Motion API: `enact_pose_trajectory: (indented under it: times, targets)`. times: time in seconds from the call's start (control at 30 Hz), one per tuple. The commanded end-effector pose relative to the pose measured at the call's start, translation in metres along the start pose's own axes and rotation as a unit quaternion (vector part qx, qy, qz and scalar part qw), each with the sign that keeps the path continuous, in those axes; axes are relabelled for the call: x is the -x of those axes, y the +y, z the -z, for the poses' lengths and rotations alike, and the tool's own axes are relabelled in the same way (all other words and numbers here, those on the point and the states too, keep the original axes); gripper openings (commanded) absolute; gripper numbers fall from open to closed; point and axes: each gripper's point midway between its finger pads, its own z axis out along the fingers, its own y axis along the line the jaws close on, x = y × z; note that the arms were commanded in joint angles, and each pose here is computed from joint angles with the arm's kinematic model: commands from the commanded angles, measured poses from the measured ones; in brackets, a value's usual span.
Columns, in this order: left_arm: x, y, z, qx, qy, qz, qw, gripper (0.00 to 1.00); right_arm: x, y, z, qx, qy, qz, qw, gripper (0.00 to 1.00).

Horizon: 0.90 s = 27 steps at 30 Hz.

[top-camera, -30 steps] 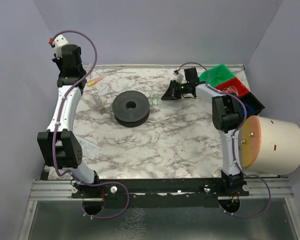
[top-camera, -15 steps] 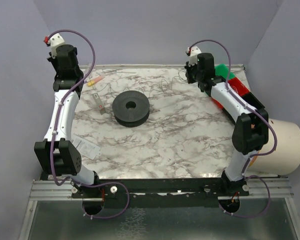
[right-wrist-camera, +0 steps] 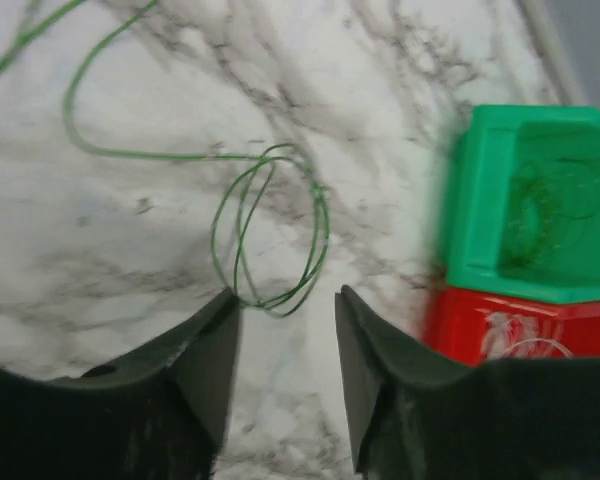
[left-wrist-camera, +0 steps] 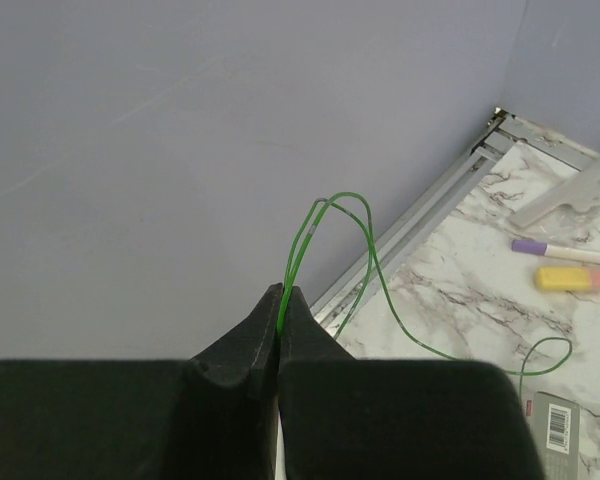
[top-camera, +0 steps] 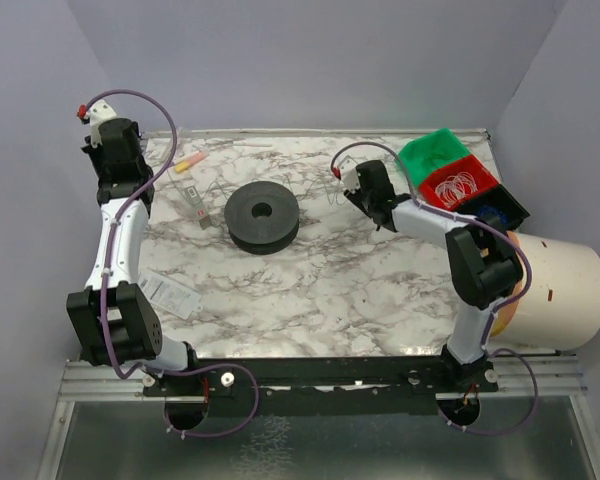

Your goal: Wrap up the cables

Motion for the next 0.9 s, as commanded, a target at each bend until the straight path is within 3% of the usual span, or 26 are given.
enact_pose_trajectory:
  times: [0.0, 0.13, 0.3, 0.47, 0.87]
  targets:
    - [0.014, 0.001, 0.009, -0.027, -0.024, 0.022, 0.999, 0.0, 0.039, 0.04, 0.056, 0.207, -0.065, -0.045, 0.975, 0.57]
    - [0.007, -0.005, 0.009, -0.037, -0.015, 0.032, 0.999, 0.0, 0.048, 0.059, 0.078, 0.288, -0.082, -0.064, 0.952, 0.69]
    - [-0.002, -0.009, 0.008, -0.046, -0.003, 0.034, 0.998, 0.0, 0.043, 0.03, 0.07, 0.293, -0.071, -0.132, 0.944, 0.7]
    - [-0.01, -0.012, 0.008, -0.051, 0.005, 0.038, 0.998, 0.0, 0.02, -0.017, 0.066, 0.312, -0.072, -0.238, 0.917, 0.69]
    - [-0.018, -0.017, 0.01, -0.061, 0.016, 0.044, 0.997, 0.0, -0.031, -0.005, 0.02, 0.292, -0.028, -0.262, 0.919, 0.63]
